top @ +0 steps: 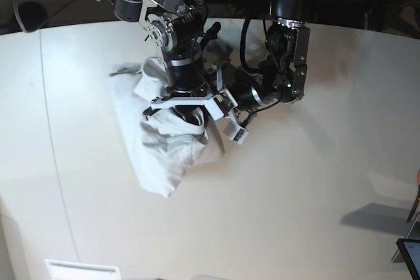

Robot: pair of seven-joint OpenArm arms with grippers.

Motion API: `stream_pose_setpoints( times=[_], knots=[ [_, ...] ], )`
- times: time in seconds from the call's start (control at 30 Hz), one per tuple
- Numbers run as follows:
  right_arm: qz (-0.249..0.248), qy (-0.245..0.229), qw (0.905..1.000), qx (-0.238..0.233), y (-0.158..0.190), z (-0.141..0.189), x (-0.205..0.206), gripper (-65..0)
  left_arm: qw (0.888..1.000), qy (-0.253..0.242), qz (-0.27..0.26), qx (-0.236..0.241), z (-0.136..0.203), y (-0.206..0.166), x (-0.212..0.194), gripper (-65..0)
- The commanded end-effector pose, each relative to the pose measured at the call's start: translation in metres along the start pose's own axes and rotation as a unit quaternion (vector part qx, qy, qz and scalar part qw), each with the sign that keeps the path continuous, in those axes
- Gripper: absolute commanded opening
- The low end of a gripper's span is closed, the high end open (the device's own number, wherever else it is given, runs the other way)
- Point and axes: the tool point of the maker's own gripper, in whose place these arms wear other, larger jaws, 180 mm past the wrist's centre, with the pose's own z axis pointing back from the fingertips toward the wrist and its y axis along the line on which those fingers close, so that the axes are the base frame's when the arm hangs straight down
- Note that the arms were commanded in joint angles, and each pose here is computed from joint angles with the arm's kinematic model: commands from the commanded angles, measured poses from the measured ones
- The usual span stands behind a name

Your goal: Fold the T-shirt properly

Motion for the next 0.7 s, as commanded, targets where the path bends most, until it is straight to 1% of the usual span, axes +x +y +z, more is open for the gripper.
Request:
stream_pose_setpoints(
  times=[0.0,0.03,0.1,0.2,0.4,0.53,0.6,0.67],
  knots=[
    [-0.002,-0.034,0.9994,-0.008,-0.003,0.003,0.019,-52.2,1.000,-0.003,-0.011,-0.001,0.000,-0.001,0.007,-65.0],
    [0.000,-0.037,0.9993,-0.002,0.001,0.004,0.020,-48.6,1.000,-0.003,-0.011,-0.001,0.000,-0.001,0.007,-65.0],
    [0.003,-0.041,0.9991,0.006,0.008,0.007,0.023,-39.0,1.000,-0.003,-0.011,-0.001,0.000,-0.001,0.007,-65.0],
    [0.004,-0.042,0.9991,0.007,0.008,0.007,0.023,-30.0,1.000,-0.003,-0.010,0.000,0.000,0.000,0.007,-65.0],
    [-0.003,-0.058,0.9983,0.001,0.003,0.009,0.031,-29.7,1.000,-0.003,-0.009,0.003,0.002,0.002,0.006,-65.0],
    [-0.050,-0.096,0.9936,-0.034,-0.018,0.016,0.047,-29.7,1.000,0.004,-0.010,0.011,0.007,0.009,0.001,-65.0],
    [-0.082,-0.092,0.9898,-0.071,-0.040,0.014,0.043,-29.7,1.000,0.006,-0.013,0.015,0.010,0.013,0.000,-65.0],
    [-0.094,-0.083,0.9876,-0.095,-0.055,0.010,0.037,-29.7,1.000,0.010,-0.014,0.019,0.014,0.017,-0.003,-65.0]
  ],
)
